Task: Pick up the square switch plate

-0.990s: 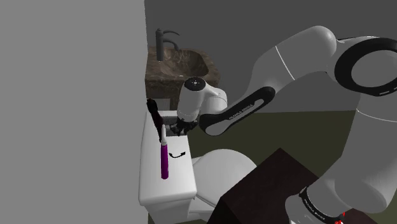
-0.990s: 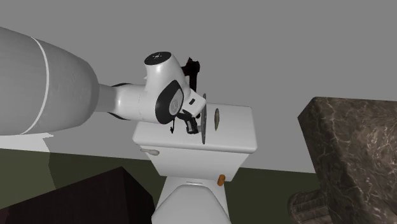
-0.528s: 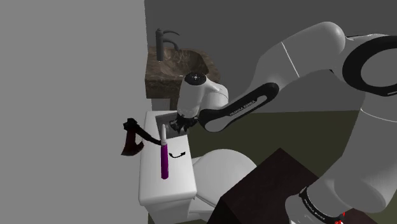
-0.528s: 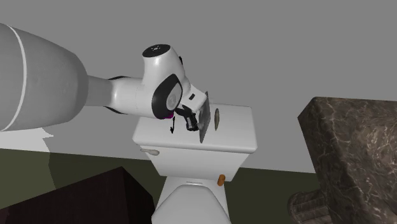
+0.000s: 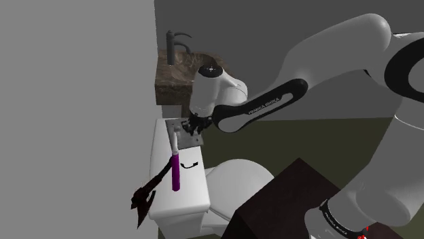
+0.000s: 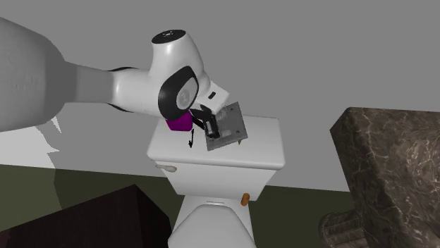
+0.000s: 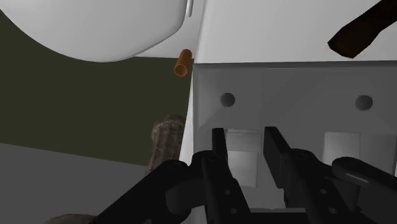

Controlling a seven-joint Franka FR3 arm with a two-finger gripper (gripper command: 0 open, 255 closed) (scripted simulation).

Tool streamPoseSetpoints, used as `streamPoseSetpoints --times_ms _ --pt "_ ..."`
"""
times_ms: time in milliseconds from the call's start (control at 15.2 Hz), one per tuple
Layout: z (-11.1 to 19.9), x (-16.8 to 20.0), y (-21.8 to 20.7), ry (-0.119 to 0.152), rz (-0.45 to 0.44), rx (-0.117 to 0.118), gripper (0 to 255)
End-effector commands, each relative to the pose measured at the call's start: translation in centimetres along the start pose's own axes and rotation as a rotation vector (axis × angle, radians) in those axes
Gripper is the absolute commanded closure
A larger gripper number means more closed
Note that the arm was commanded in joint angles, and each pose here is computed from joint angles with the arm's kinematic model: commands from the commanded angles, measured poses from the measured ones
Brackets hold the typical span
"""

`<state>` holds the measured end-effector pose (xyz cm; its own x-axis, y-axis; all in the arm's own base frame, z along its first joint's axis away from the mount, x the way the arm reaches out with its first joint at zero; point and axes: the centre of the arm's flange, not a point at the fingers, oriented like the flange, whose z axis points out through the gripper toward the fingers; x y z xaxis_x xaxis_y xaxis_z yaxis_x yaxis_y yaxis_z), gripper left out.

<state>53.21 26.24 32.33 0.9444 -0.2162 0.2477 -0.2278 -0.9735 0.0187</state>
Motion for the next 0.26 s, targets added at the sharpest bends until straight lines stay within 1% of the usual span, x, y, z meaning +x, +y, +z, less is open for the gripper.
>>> streamPoseSetpoints --times_ms 0,66,198 --pt "-1.06 0.28 0.05 0.000 0.000 0.000 255" --pt "-1.57 0.41 0.06 0.000 0.000 0.000 255" --pt "-1.65 0.43 0.06 0.000 0.000 0.000 255"
